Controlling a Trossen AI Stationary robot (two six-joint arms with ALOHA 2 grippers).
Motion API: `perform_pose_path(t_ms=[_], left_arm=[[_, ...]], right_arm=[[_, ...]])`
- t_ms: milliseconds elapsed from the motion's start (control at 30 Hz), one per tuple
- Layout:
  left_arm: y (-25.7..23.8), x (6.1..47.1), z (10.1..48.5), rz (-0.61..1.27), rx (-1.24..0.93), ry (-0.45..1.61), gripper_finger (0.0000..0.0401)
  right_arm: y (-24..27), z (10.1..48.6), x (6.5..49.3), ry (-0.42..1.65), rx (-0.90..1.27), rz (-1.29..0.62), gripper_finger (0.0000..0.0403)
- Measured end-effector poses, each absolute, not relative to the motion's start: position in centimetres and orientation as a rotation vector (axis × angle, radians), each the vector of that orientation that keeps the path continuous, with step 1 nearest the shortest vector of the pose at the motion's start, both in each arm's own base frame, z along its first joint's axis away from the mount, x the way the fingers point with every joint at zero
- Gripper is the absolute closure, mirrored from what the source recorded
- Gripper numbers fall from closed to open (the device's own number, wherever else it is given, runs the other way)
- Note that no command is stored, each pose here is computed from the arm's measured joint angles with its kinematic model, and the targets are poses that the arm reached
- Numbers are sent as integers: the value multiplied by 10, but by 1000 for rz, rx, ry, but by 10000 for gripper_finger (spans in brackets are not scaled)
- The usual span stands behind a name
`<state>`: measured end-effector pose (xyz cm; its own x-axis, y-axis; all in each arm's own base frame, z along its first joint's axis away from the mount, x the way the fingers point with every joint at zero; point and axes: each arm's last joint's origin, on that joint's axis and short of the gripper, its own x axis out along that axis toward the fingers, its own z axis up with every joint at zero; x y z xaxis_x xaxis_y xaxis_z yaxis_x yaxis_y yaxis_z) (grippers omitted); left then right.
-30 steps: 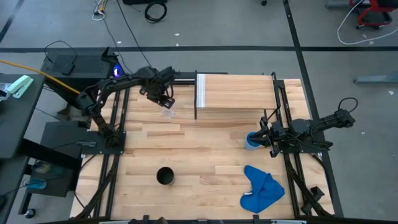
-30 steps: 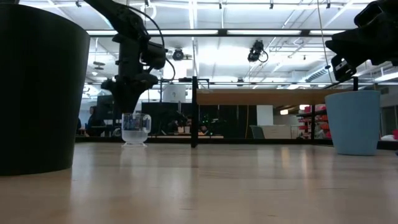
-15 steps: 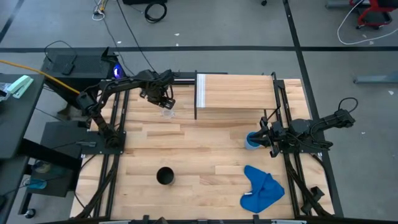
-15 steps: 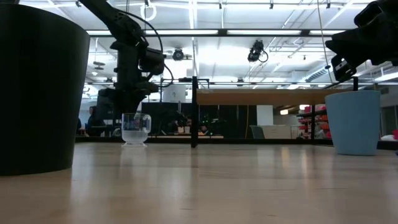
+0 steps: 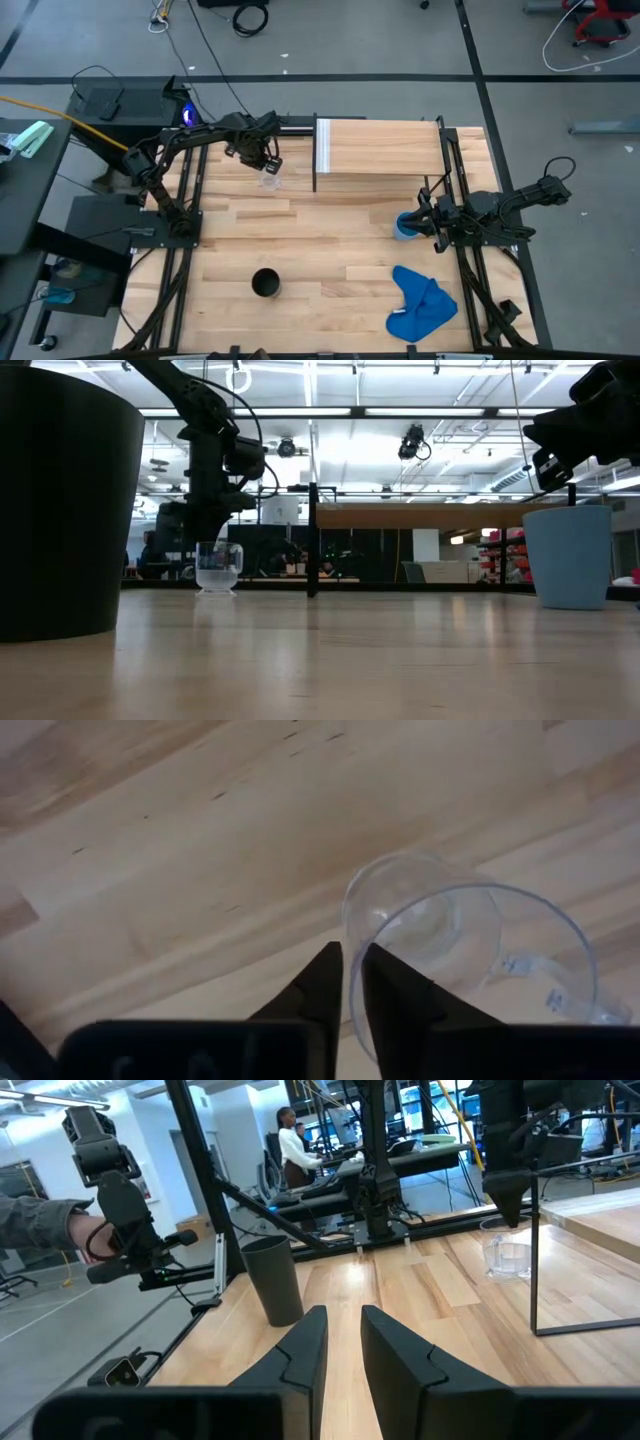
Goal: Stack small to large cups/mugs on shelf
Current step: Move the transparent cup to the center of the table
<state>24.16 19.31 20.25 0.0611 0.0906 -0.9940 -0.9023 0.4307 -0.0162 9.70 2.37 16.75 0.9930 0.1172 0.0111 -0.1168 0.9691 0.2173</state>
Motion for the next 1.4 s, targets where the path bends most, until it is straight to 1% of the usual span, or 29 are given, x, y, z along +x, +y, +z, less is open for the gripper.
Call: perform_pose_path(t_ms=[133,367,467,533,667,767,967,1067,1267,1400], left_arm=[[193,242,203,897,-826,1284,391],[193,242,204,865,-835,1294,382],[193,244,213,803,-843,1303,392],[193,246,224,767,-843,1315,392],[194,249,259,737,-817,1328,384],[196,251,292,724,-795,1306,393],[191,247,374,717,-744,1149,386],[182,245,406,706,-714,1064,393],[152,252,450,618,-677,896,390],[128,262,467,534,-631,820,394]], right_arm=[[24,167,97,2,219,118,330],[24,168,97,1,219,118,330],[24,167,97,2,219,118,330],[24,168,97,2,219,118,330],[24,167,97,2,219,118,330],[24,167,97,2,219,118,330],[24,167,97,2,220,118,330],[24,168,97,2,219,118,330],[24,168,97,2,219,118,330],[24,168,97,2,220,118,330]])
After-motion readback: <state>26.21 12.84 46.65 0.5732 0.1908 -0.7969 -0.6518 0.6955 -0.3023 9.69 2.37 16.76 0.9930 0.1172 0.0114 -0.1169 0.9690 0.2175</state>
